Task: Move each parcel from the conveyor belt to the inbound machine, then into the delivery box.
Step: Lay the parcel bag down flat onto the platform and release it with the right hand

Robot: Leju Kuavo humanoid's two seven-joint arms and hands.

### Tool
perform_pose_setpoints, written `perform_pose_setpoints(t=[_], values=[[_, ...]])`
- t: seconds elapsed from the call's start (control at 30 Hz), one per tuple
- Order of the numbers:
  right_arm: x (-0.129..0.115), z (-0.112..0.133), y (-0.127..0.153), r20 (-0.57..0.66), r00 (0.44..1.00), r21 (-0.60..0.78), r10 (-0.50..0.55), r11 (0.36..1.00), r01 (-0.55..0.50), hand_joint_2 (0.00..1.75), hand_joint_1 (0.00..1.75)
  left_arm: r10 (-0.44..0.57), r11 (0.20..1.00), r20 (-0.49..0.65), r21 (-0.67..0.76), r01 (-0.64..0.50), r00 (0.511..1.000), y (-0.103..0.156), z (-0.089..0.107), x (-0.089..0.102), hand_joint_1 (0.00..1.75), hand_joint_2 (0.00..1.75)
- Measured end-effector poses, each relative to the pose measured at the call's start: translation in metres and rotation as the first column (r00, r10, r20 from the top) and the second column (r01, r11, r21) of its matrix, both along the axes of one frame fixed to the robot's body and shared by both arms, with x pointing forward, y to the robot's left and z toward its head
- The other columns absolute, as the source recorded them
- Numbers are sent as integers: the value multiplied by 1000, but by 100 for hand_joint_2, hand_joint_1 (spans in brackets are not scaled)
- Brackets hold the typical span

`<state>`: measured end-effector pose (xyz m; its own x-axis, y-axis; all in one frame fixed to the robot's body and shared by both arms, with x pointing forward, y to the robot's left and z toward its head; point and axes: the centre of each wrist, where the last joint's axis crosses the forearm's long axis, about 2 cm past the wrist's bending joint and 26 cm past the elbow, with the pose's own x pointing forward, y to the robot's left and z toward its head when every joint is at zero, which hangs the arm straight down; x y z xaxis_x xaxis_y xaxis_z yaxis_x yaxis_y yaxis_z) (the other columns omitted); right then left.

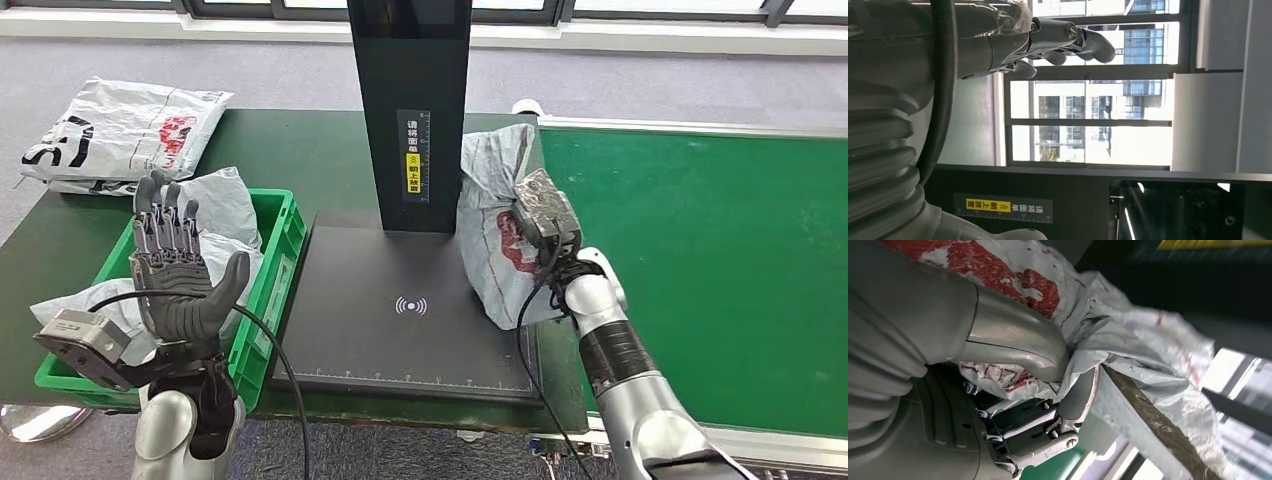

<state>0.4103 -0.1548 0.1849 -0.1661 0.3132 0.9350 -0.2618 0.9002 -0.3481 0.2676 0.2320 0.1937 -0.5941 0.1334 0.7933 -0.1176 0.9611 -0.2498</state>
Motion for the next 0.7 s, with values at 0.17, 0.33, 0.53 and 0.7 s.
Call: perform_pose_setpoints(t=[0.17,0.33,0.53,0.7], values=[[-2,22,48,-4,990,127,139,982,-137,175,175,24,1000,31,-14,-24,999,-4,4,8,0,175],[1,51,81,26,973,206,231,951,-231,175,175,26,999,50,-30,-24,998,-9,7,20,0,175],[0,56,93,33,960,195,276,941,-278,175,175,27,999,48,-38,-26,998,-10,6,25,0,175],[0,57,96,30,957,184,289,939,-289,175,175,25,999,41,-39,-23,999,-11,4,27,0,175]])
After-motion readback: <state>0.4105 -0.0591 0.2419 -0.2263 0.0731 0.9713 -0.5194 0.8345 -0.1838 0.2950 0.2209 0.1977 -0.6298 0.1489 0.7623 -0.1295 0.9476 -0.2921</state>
